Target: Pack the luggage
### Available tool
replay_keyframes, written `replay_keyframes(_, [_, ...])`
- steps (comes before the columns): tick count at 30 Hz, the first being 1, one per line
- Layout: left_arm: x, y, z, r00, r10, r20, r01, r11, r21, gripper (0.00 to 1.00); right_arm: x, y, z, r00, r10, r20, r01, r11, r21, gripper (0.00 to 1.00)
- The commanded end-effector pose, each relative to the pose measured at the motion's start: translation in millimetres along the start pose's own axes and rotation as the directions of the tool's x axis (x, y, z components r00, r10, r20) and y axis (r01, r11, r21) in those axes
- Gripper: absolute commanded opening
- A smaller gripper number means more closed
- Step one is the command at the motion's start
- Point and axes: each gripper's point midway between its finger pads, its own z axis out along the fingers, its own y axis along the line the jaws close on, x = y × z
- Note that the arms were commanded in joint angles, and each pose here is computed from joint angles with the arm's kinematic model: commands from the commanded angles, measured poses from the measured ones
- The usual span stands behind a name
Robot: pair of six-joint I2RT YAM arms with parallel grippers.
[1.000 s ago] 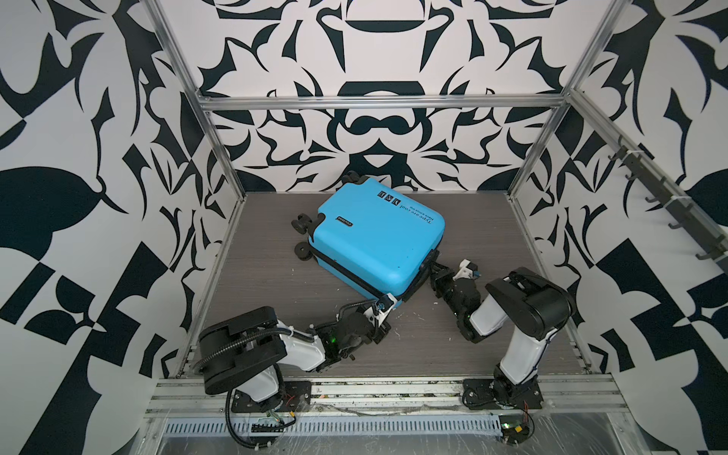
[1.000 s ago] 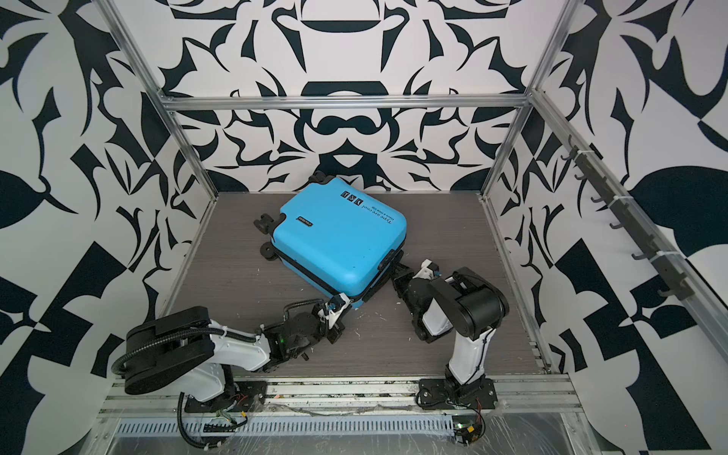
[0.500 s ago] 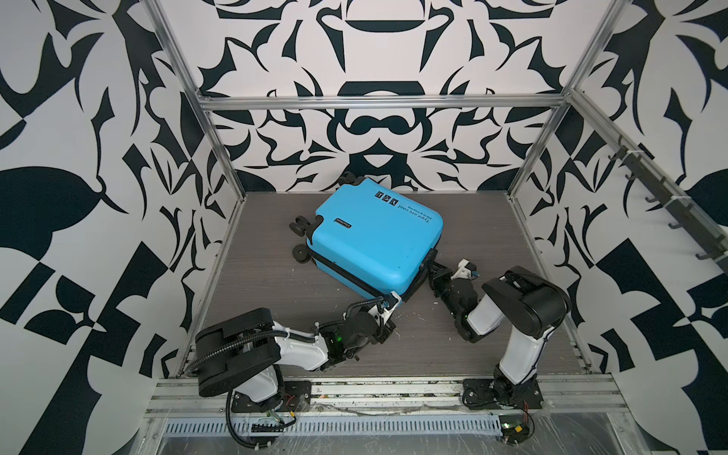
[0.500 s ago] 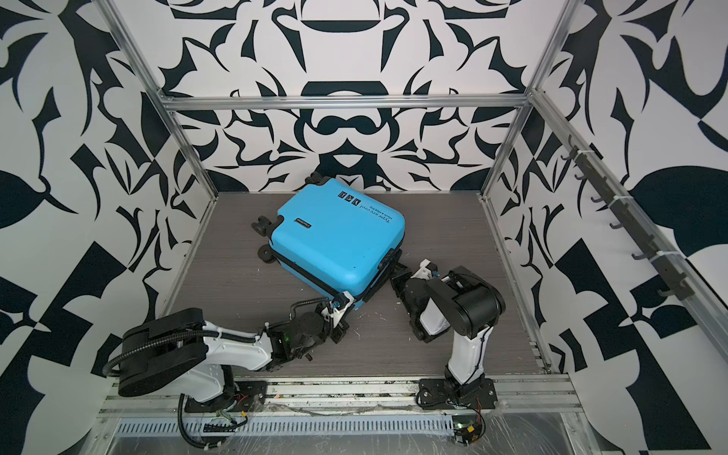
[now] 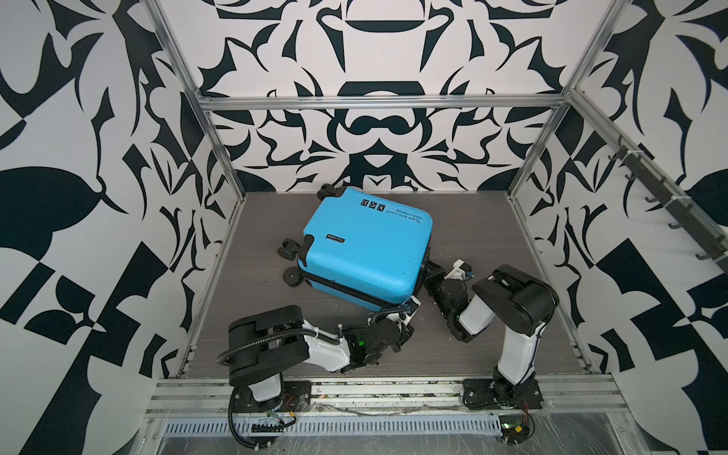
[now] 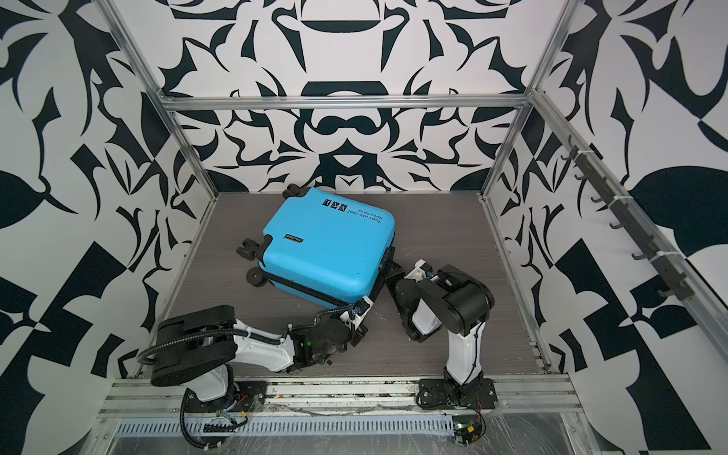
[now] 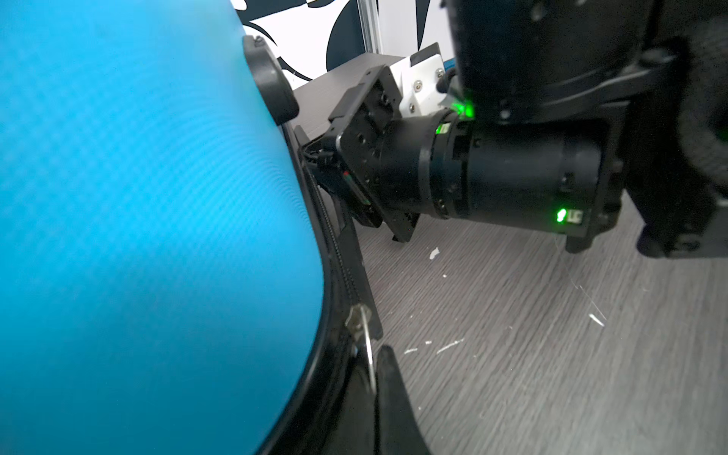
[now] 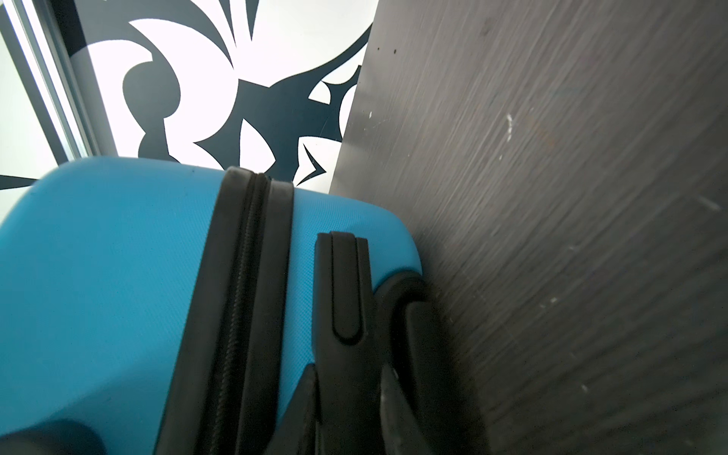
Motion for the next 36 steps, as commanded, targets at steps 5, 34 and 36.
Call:
replay_keyframes(5, [-87.2,-3.9,12.6,0.970,-0.041,0.241,0.064,0.994,-0.087,0.00,121.2,-2.6,-35.5,0.888,0.014,-0.460,-0.009,1.000,0.013,0.00])
replay_keyframes(34, [-59.0,88.4,-64.3,0.964,-0.120,0.236,0.198,0.919,-0.342,0.00,248.4,44.6,-80.7,0.778,-0.088,-0.622,-0.007,0.989,-0.148,0.00])
replay_keyframes(36, [-68.9,78.3,-57.4,0.952,-0.124,0.282,0.205,0.938,-0.281,0.00,254.7,44.3,-83.2,0.770,-0.088,-0.632,-0.009,0.989,-0.149,0.00])
